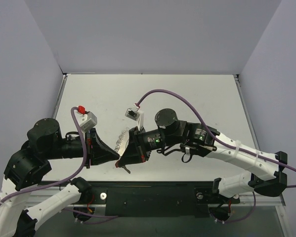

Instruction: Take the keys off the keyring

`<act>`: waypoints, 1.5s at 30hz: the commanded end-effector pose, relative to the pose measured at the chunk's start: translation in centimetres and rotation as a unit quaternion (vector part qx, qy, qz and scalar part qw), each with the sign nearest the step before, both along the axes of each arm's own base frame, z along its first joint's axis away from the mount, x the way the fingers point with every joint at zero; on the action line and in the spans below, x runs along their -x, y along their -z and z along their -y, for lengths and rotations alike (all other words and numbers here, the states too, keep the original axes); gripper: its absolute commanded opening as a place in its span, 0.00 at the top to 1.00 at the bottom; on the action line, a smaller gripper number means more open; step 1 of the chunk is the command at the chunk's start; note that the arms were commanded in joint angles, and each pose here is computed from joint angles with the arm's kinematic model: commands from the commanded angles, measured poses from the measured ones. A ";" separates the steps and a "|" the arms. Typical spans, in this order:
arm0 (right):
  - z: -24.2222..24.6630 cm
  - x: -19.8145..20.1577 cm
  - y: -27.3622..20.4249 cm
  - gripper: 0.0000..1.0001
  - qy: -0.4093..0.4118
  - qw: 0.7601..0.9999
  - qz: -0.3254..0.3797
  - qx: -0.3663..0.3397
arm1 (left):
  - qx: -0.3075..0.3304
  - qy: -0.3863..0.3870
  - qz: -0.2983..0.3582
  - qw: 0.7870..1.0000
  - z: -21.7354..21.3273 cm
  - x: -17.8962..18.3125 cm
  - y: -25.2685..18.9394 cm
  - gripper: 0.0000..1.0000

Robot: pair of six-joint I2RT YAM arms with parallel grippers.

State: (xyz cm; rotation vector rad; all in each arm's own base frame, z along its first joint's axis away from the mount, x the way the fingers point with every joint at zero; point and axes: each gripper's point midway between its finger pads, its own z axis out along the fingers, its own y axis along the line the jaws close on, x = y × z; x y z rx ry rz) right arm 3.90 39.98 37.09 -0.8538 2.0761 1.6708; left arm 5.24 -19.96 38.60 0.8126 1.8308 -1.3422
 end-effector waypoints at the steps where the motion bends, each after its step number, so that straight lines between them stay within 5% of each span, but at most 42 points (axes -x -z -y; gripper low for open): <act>1: -0.7 0.9 -2.7 1.00 -0.045 0.998 0.012 -0.034 | -0.017 0.067 0.002 0.998 0.6 1.1 -0.1 1.00; 11: -0.4 2.3 -2.1 1.00 -0.094 0.995 0.003 -0.033 | -0.022 0.064 0.004 0.998 1.2 0.2 -0.5 1.00; 18: -0.7 2.1 -2.5 1.00 -0.085 0.995 0.004 -0.056 | 0.025 0.003 0.010 1.000 1.4 -1.2 -2.4 0.94; 38: -0.1 -0.8 -5.0 1.00 0.000 0.994 0.047 -0.099 | 0.155 -0.119 -0.007 0.981 -0.6 -2.3 -6.7 1.00; 45: -0.3 -2.1 -6.1 0.62 0.036 0.990 0.045 -0.130 | 0.190 -0.188 -0.025 0.963 -1.7 -4.1 -6.9 1.00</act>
